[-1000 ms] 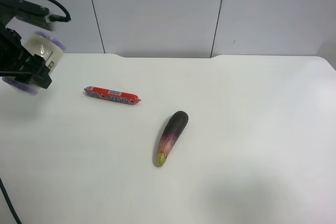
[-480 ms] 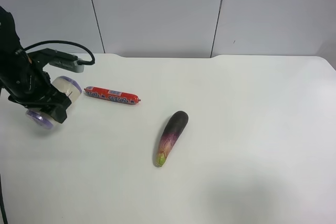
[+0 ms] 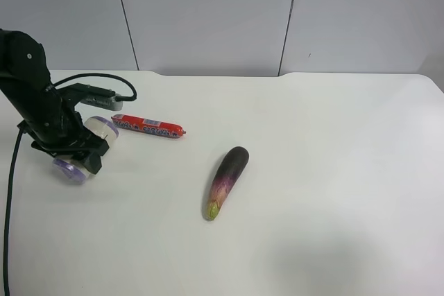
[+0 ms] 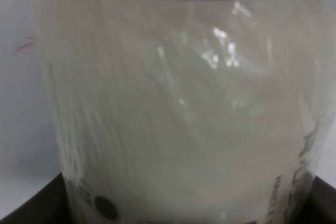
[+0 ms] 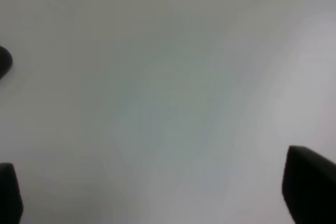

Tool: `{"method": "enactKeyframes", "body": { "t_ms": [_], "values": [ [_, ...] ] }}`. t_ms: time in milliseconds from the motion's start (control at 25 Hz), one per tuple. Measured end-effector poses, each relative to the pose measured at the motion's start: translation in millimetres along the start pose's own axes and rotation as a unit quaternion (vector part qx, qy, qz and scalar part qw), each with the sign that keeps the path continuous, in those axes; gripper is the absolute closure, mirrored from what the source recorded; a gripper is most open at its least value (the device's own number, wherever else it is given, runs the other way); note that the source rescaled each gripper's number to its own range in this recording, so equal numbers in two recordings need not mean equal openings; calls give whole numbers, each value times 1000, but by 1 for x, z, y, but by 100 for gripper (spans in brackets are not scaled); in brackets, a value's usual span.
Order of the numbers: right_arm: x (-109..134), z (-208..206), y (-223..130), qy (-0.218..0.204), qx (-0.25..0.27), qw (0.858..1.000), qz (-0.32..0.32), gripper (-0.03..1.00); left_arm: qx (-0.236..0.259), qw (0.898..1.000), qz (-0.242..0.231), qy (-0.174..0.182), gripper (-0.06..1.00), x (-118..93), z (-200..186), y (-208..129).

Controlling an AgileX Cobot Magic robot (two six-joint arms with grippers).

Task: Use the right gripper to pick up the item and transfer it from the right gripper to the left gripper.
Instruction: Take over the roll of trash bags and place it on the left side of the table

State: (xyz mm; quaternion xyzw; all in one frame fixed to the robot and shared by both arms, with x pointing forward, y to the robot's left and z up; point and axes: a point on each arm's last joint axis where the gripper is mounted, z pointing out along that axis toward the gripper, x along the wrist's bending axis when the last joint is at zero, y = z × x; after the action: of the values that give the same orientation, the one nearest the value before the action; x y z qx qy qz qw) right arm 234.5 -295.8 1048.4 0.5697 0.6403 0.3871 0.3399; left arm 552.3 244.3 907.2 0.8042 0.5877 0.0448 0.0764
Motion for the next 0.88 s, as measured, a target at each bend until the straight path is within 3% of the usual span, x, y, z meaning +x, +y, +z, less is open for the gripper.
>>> {"method": "enactKeyframes", "body": {
  "t_ms": [200, 480, 520, 600, 640, 720, 880],
  "values": [
    [0, 0, 0, 0, 0, 1000, 0, -3, -22, 1000, -11, -2, 94, 0, 0, 4],
    [0, 0, 0, 0, 0, 1000, 0, -3, -15, 1000, -12, -4, 92, -1, 0, 3],
    [0, 0, 0, 0, 0, 1000, 0, -3, -15, 1000, -16, -4, 79, -1, 0, 3],
    [0, 0, 0, 0, 0, 1000, 0, -3, -15, 1000, -24, -4, 32, -1, 0, 3],
    [0, 0, 0, 0, 0, 1000, 0, -3, -15, 1000, -26, -4, 15, -1, 0, 3],
    [0, 0, 0, 0, 0, 1000, 0, -3, -16, 1000, -27, -4, 2, -1, 0, 3],
    [0, 0, 0, 0, 0, 1000, 0, -3, -16, 1000, -27, -4, -3, -1, 0, 3]
  ]
}}
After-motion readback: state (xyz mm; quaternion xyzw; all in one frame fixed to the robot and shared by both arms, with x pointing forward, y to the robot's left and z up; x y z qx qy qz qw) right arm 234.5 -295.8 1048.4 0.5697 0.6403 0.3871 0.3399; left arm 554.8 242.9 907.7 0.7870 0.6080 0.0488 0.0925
